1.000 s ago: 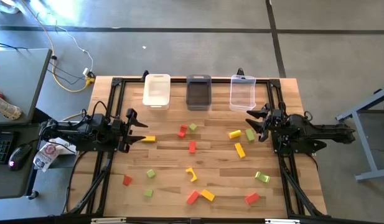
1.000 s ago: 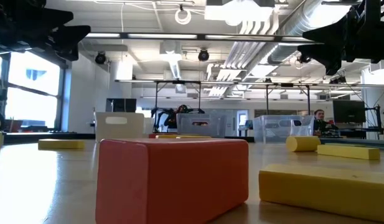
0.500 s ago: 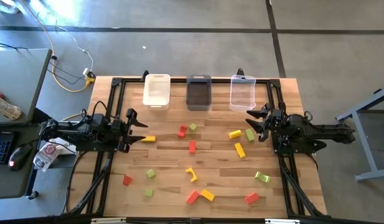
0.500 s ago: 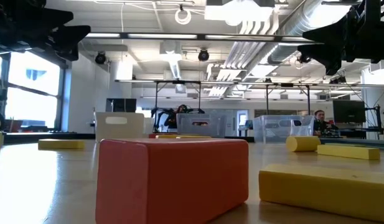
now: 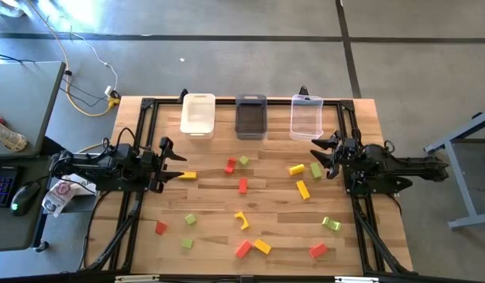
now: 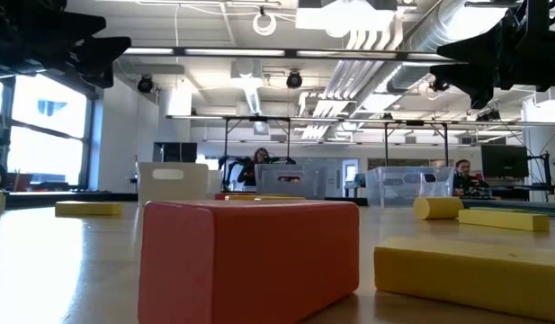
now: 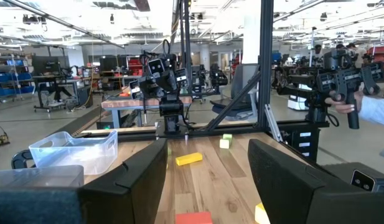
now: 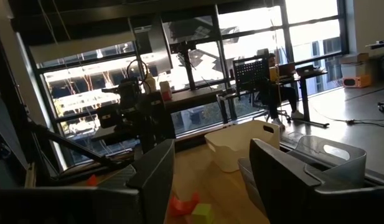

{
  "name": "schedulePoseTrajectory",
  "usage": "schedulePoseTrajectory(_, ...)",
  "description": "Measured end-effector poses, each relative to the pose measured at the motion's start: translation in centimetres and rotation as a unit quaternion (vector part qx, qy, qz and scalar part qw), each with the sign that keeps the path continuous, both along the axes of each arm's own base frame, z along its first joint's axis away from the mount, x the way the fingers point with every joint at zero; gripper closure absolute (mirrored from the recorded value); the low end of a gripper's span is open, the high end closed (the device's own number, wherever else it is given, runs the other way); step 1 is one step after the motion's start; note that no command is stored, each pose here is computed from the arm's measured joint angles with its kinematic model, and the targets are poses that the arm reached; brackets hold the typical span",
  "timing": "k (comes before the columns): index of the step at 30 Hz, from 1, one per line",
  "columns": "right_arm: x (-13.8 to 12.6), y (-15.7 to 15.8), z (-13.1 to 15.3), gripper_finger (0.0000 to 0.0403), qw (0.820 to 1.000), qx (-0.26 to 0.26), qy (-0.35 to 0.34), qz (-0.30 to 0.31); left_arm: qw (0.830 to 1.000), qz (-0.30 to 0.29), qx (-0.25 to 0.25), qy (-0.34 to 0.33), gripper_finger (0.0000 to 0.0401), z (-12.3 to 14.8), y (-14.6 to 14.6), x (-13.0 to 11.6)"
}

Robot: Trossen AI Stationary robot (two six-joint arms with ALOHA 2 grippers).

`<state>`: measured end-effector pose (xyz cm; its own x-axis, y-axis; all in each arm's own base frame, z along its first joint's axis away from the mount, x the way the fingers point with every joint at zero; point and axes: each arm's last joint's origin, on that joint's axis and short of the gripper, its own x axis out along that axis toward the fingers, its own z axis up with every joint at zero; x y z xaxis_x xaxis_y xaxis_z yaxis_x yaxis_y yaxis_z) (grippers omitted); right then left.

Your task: Sort & place blocks by color

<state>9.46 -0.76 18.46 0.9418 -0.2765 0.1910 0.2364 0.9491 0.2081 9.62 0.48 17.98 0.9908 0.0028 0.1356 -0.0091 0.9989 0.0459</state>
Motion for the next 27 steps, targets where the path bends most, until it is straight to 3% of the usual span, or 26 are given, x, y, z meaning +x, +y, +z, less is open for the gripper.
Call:
schedulePoseTrajectory(11, 0.0, 0.0, 0.1, 0.0208, 1.000, 0.019, -0.013, 0.005, 1.000, -0.001, -0.008, -0.001, 0.0190, 0.0, 0.0, 0.0)
schedulePoseTrajectory(23, -1.3, 0.0, 4.3, 0.0208, 0.996, -0.068, -0.056, -0.017, 0.995, -0.013, -0.098, -0.002, 0.0190, 0.0, 0.0, 0.0)
schedulePoseTrajectory(27, -1.9, 0.0, 5.8, 0.0208, 0.992, -0.100, -0.067, -0.032, 0.995, -0.013, -0.104, -0.002, 0.0190, 0.0, 0.0, 0.0)
